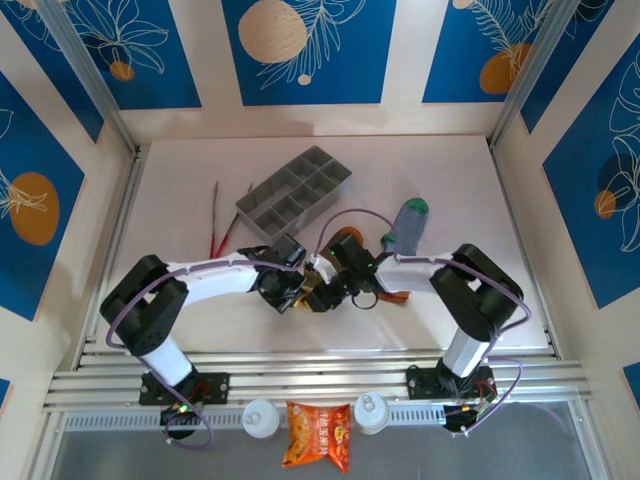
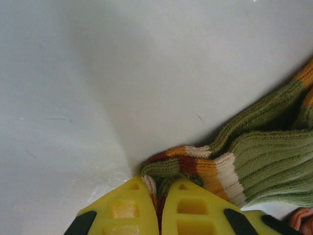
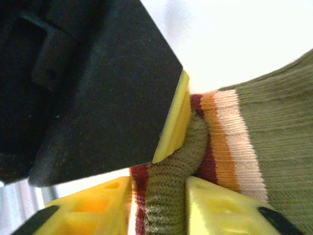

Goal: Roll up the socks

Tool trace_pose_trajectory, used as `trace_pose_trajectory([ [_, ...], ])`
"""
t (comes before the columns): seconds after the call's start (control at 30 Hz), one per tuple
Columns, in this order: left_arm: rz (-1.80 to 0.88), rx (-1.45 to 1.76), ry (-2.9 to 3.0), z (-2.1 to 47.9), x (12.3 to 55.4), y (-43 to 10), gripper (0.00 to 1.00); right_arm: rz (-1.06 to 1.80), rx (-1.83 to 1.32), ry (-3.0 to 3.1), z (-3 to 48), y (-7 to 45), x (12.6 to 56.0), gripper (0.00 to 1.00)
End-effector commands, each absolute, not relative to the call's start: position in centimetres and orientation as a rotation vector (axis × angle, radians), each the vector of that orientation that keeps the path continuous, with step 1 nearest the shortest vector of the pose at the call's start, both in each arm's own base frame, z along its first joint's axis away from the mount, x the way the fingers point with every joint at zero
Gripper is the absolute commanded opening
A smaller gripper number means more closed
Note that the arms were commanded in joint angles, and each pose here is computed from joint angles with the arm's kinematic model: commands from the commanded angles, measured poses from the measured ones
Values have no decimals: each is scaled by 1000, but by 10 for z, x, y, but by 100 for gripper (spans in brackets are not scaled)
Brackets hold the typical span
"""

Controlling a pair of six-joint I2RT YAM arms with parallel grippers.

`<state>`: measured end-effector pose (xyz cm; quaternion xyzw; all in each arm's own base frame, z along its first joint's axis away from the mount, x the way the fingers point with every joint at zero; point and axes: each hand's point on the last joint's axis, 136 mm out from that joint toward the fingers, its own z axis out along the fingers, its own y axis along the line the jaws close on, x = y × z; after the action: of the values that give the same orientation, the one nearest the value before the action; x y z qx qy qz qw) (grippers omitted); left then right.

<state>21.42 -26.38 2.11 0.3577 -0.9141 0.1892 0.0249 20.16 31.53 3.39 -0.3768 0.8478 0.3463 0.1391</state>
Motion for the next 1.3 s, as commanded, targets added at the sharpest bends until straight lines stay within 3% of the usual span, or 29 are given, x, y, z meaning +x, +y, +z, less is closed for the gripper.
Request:
trace_pose_trajectory([
  [0.0, 160, 1063, -2761, -19, 159, -221, 0, 699, -1104, 2370, 31, 291, 215, 39],
  [0.1, 161, 1059, -2766, -17, 160, -221, 0, 586, -1106, 2223, 49, 288, 214, 41],
  [0.17, 160, 1060, -2767, -17, 161, -221, 0, 510, -1089, 2109, 63, 285, 211, 49],
  [0.33, 160, 1046, -2771, -16, 162, -224, 0, 329, -1155, 1987, 70, 284, 195, 59],
  [0.73, 175, 1037, -2777, -12, 165, -226, 0, -33, -1377, 1825, 53, 314, 199, 60],
  [0.83, 176, 1037, -2778, -11, 165, -225, 0, -55, -1405, 1832, 46, 316, 199, 53],
  [1.07, 204, 1059, -2776, -6, 167, -225, 0, -96, -1386, 2003, 22, 307, 198, 10],
  [1.17, 223, 1081, -2770, -2, 168, -224, 0, -123, -1306, 2149, 8, 293, 197, 1],
  [1.27, 236, 1100, -2760, 0, 166, -223, 0, -97, -1260, 2254, -3, 287, 189, 0],
])
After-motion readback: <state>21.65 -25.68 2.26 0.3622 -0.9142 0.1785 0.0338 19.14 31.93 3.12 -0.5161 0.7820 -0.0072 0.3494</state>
